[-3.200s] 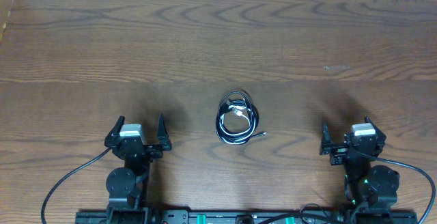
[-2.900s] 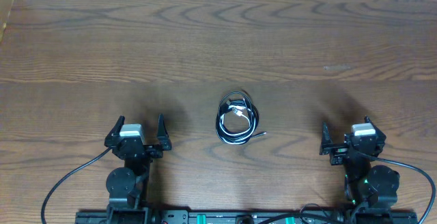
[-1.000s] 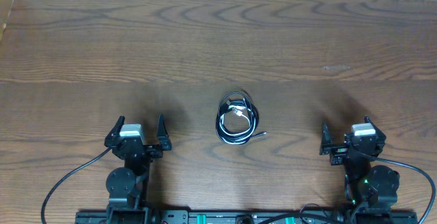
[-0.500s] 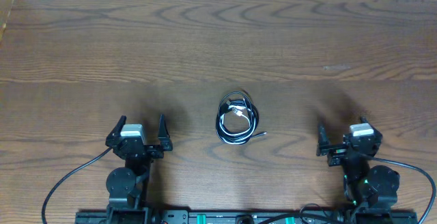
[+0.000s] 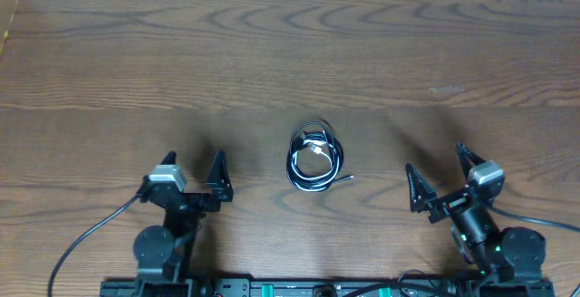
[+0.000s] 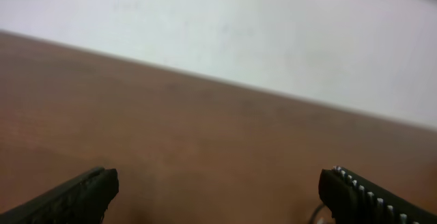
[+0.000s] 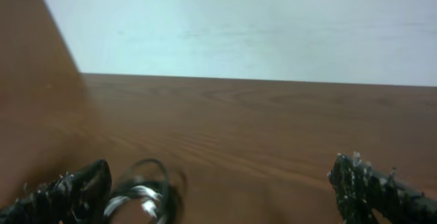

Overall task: Untangle cables
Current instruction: 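Move the right gripper to the cable coil and grasp it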

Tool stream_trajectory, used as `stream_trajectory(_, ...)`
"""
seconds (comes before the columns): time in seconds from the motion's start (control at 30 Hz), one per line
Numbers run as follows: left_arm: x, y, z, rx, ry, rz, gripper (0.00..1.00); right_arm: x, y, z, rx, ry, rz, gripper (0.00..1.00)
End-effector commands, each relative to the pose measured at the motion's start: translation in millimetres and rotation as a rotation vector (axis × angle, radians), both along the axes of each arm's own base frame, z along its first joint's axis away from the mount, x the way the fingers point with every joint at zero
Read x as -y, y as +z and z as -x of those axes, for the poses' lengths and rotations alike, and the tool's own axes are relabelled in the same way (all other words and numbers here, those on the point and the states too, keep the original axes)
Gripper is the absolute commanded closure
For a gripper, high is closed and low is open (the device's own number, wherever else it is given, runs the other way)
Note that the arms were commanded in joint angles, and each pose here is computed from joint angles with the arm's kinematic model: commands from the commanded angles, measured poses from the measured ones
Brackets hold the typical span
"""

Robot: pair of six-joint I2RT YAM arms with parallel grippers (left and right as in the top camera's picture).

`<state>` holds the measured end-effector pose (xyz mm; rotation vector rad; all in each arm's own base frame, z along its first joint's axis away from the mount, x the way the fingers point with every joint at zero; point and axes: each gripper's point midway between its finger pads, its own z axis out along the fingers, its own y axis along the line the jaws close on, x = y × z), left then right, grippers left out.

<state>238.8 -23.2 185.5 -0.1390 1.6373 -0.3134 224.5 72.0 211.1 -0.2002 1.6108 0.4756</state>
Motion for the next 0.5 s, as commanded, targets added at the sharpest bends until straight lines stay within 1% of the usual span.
stream_trajectory(0.0, 5, 56, 8, 0.083, -0.033, 0.107, 0.0, -10, 34, 2, -0.038, 0.064, -0.058, 0.01)
stream_trajectory(0.1, 11, 85, 10, 0.098, -0.065, 0.126, 0.0, -11, 47, -6, -0.143, 0.066, -0.058, 0.01)
stream_trajectory(0.23, 16, 116, 7, 0.068, -0.094, 0.166, 0.0, -25, 68, -15, -0.295, 0.16, -0.031, 0.01)
stream_trajectory(0.27, 22, 123, 6, 0.065, -0.131, 0.166, 0.0, -28, 73, -18, -0.343, 0.181, -0.039, 0.01)
stream_trajectory(0.3, 35, 128, 7, 0.052, -0.204, 0.166, 0.01, -32, 80, -23, -0.409, 0.208, -0.052, 0.01)
stream_trajectory(0.37, 50, 117, 9, -0.002, -0.296, 0.172, 0.0, -33, 83, -31, -0.452, 0.214, -0.06, 0.01)
stream_trajectory(0.4, 55, 104, 10, -0.063, -0.323, 0.18, 0.0, -36, 80, -33, -0.493, 0.229, -0.088, 0.01)
stream_trajectory(0.47, 57, 86, 8, -0.136, -0.328, 0.189, 0.0, -40, 68, -36, -0.556, 0.253, -0.114, 0.01)
